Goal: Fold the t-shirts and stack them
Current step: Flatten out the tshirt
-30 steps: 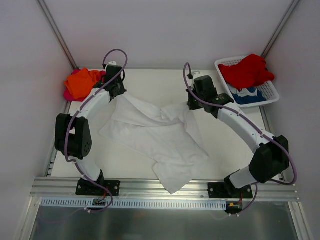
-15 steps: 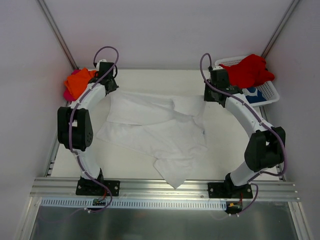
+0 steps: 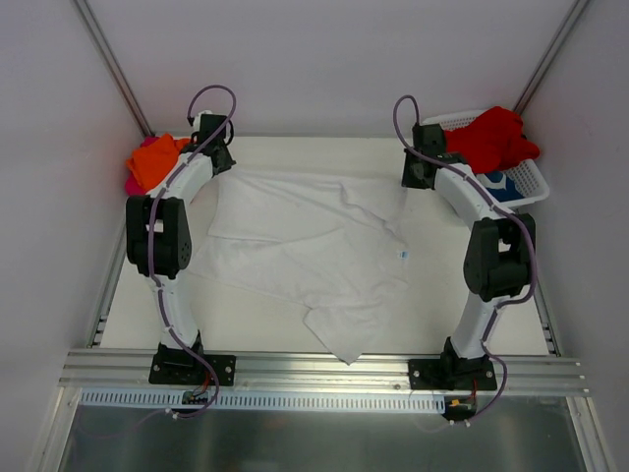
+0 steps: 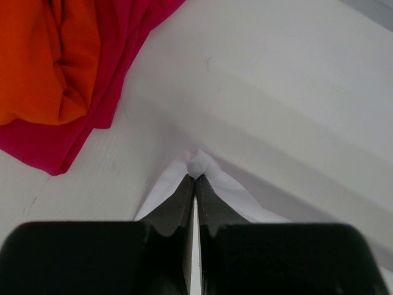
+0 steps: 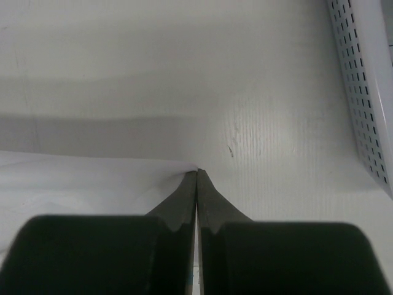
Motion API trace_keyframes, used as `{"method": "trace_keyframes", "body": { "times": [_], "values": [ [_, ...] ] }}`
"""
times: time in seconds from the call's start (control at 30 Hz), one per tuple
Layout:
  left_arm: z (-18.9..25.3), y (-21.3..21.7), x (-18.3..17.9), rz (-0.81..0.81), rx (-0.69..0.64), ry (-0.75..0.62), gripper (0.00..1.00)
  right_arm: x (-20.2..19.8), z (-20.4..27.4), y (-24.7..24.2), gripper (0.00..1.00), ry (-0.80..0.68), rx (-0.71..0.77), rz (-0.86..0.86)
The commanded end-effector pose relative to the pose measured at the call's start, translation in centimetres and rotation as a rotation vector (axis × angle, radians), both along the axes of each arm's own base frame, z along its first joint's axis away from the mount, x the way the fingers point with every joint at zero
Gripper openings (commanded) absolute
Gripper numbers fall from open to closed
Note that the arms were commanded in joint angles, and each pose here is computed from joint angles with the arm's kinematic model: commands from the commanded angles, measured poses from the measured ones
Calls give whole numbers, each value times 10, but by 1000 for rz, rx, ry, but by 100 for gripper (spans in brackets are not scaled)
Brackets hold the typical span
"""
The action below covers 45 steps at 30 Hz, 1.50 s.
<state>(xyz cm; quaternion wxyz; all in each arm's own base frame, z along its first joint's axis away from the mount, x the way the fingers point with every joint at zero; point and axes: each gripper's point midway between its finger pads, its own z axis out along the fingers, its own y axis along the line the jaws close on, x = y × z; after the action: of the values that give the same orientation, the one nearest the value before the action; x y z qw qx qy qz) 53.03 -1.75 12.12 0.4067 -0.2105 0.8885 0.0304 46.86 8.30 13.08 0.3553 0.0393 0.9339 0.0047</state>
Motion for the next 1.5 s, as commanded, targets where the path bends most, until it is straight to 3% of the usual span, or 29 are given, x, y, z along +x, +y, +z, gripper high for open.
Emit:
{"method": "trace_keyframes", "body": {
  "times": [0.0, 0.77, 1.27, 1.3, 1.33, 1.43, 1.47],
  "values": [
    [8, 15, 17, 45, 12, -28, 0, 22, 11, -9, 0, -39, -9, -45],
    [-22, 23, 63, 80, -35, -19, 0, 67, -31, -22, 0, 16, -38, -98],
    [-32, 28, 112, 54, -61, -78, 0, 134, -47, -36, 1, -56, 18, -126],
    [-33, 27, 114, 49, -65, -79, 7, 136, -46, -35, 6, -59, 22, -121],
    [-34, 27, 115, 50, -66, -81, 34, 136, -45, -34, 14, -59, 24, -117],
    [-31, 28, 113, 48, -58, -79, 71, 131, -41, -31, 26, -62, 34, -110],
    [-29, 28, 111, 49, -55, -79, 91, 130, -37, -31, 29, -68, 38, -108]
  ]
}}
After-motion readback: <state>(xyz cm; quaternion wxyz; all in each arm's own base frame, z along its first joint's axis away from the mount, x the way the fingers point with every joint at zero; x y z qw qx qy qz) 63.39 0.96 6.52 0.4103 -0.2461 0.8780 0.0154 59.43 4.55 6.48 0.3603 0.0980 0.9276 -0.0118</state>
